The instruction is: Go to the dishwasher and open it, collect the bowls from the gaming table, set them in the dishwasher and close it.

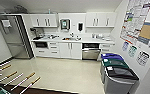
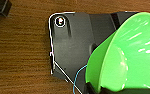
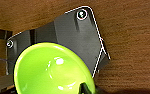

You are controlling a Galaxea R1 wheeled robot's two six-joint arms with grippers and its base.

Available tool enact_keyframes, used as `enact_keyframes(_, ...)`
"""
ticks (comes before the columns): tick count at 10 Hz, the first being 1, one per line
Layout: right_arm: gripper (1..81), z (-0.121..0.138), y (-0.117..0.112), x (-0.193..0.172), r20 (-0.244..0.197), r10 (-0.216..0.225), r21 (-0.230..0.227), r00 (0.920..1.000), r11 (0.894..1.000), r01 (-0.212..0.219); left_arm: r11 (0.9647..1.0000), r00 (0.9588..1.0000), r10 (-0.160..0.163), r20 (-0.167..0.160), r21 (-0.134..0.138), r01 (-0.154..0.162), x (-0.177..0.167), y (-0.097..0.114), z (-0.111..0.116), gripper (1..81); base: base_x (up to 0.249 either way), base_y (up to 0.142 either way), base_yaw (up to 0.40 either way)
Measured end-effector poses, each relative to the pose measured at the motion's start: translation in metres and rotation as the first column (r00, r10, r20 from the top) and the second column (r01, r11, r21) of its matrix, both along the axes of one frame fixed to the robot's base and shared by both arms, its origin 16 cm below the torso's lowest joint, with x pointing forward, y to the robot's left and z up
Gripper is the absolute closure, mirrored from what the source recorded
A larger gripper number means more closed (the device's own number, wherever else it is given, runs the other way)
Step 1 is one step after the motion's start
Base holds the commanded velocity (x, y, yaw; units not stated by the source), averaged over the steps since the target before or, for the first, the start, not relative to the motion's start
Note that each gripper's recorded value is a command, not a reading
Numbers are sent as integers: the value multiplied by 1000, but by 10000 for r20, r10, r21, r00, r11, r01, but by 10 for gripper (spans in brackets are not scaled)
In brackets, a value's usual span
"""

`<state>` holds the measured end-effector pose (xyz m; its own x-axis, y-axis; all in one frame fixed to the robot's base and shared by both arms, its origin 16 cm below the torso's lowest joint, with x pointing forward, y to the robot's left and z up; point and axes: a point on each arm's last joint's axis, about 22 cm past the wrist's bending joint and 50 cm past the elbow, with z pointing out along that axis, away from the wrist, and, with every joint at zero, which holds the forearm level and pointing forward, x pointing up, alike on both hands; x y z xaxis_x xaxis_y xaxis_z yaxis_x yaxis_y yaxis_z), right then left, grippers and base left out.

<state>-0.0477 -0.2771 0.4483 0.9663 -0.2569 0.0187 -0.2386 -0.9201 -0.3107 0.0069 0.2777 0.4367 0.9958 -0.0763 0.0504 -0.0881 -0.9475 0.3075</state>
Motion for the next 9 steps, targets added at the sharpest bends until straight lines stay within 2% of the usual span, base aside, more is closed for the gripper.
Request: enact_keyframes(9,811,0,-2,1,12,3,-32,10000,10000,-3,10000,10000,11,51,-17,-11,3,-1,0,811,159,0,0)
